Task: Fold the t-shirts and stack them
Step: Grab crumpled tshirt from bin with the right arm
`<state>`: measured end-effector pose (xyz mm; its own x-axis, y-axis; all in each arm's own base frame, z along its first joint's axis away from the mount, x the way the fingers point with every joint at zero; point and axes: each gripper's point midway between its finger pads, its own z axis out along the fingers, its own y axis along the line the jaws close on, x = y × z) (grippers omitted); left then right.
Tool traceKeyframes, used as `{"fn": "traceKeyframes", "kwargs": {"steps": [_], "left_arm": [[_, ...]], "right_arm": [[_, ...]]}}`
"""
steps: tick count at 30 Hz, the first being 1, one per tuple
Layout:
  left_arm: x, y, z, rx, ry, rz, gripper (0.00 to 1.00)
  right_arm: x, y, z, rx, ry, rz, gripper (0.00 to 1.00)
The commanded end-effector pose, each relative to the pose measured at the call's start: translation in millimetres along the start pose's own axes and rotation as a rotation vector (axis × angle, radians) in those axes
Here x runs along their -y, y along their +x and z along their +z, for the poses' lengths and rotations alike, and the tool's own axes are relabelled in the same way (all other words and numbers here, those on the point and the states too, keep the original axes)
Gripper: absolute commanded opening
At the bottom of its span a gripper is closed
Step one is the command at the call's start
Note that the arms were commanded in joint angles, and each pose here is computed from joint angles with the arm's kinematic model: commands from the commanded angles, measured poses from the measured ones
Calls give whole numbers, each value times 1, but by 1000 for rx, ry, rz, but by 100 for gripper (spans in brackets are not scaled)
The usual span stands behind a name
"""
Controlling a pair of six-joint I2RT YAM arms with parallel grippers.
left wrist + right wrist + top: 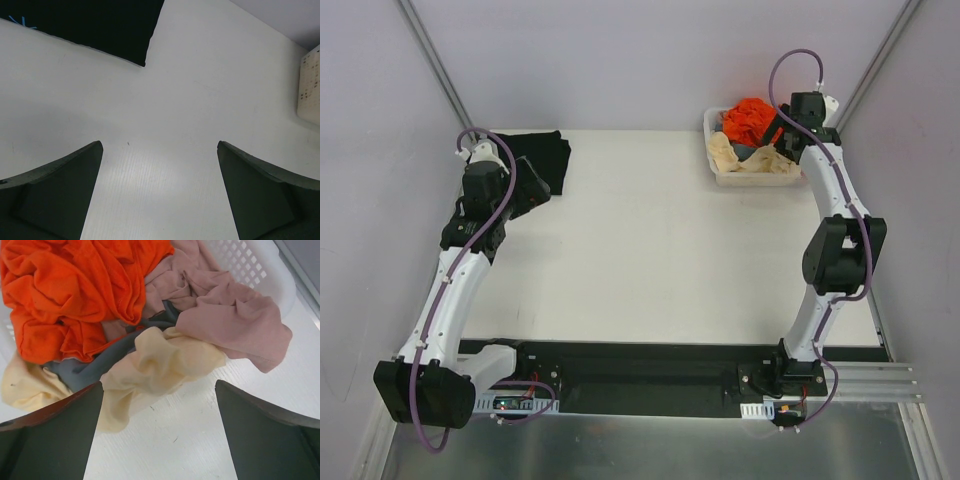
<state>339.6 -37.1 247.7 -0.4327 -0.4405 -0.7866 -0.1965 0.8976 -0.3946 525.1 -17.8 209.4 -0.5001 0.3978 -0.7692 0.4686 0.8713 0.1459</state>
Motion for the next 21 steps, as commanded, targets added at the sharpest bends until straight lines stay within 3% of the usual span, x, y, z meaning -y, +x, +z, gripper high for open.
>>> {"fn": "traceKeyframes", "kwargs": {"steps": [1, 5, 8, 9, 11, 12, 14, 21], "left_arm": [[10, -11, -2, 24, 41, 5, 99], [12, -11, -2, 23, 46, 3, 99], [11, -10, -3, 21, 45, 0, 99], [11, -11, -3, 25, 45, -1, 99], [12, -10, -5, 26, 49, -2, 99], [12, -11, -6, 29, 51, -2, 99], [13, -12, -9, 35, 59, -2, 99], [16, -14, -15, 45, 78, -10, 99]], "right_arm": [[-21, -4, 15, -22, -94, 113, 99], [-33, -8, 35, -36, -141, 158, 95], [-45, -1, 46, -68, -184, 199, 85], [-51, 2, 47, -83, -209, 209, 67], [-53, -1, 46, -69, -221, 221, 46], [-54, -9, 37, -48, -237, 220, 29], [-58, -19, 28, -15, -275, 212, 19], [-60, -87, -58, 183, -385, 167, 10]]}}
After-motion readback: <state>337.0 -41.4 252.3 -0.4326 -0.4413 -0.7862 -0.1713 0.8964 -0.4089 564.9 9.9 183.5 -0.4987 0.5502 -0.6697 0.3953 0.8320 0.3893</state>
